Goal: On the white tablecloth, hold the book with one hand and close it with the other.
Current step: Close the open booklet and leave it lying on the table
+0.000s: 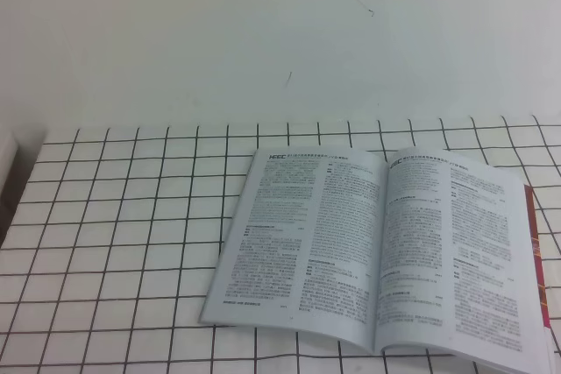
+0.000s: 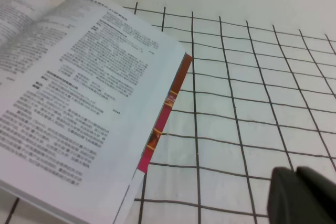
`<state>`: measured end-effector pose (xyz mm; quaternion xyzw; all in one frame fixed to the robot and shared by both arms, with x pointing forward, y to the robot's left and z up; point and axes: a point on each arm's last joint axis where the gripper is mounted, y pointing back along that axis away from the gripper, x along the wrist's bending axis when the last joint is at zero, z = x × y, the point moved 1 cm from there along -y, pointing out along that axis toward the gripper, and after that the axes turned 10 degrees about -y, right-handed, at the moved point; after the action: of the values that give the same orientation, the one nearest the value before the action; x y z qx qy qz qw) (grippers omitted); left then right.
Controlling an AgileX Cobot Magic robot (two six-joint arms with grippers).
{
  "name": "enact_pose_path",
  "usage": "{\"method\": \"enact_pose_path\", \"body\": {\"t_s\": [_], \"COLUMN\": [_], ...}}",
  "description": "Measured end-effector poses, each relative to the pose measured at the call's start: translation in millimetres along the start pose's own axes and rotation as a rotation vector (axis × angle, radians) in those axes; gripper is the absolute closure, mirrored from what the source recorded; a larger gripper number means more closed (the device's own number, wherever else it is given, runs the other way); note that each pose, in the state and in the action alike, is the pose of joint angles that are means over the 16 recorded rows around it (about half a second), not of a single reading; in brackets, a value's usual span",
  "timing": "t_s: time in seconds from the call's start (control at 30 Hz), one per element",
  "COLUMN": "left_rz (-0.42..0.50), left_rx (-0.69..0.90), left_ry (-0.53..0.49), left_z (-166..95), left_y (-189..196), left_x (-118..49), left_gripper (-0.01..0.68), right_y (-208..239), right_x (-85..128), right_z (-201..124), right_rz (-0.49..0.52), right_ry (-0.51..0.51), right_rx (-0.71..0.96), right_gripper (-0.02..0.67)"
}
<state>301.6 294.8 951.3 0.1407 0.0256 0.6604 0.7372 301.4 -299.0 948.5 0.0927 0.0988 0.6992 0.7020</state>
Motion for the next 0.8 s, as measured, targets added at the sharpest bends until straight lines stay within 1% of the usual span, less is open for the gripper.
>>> {"method": "enact_pose_path", "body": {"t_s": [0.8], "left_rz": [0.0], "left_rx": [0.0], "left_ry": [0.0], "left_z": [0.0], "left_y": [0.0], "left_x": [0.0], "left_gripper": [0.676], "right_y": [0.0], "right_x": [0.0], "right_z": [0.0], "right_rz": [0.0], "right_ry": [0.0], "right_rx": [0.0], "right_gripper": [0.652]}}
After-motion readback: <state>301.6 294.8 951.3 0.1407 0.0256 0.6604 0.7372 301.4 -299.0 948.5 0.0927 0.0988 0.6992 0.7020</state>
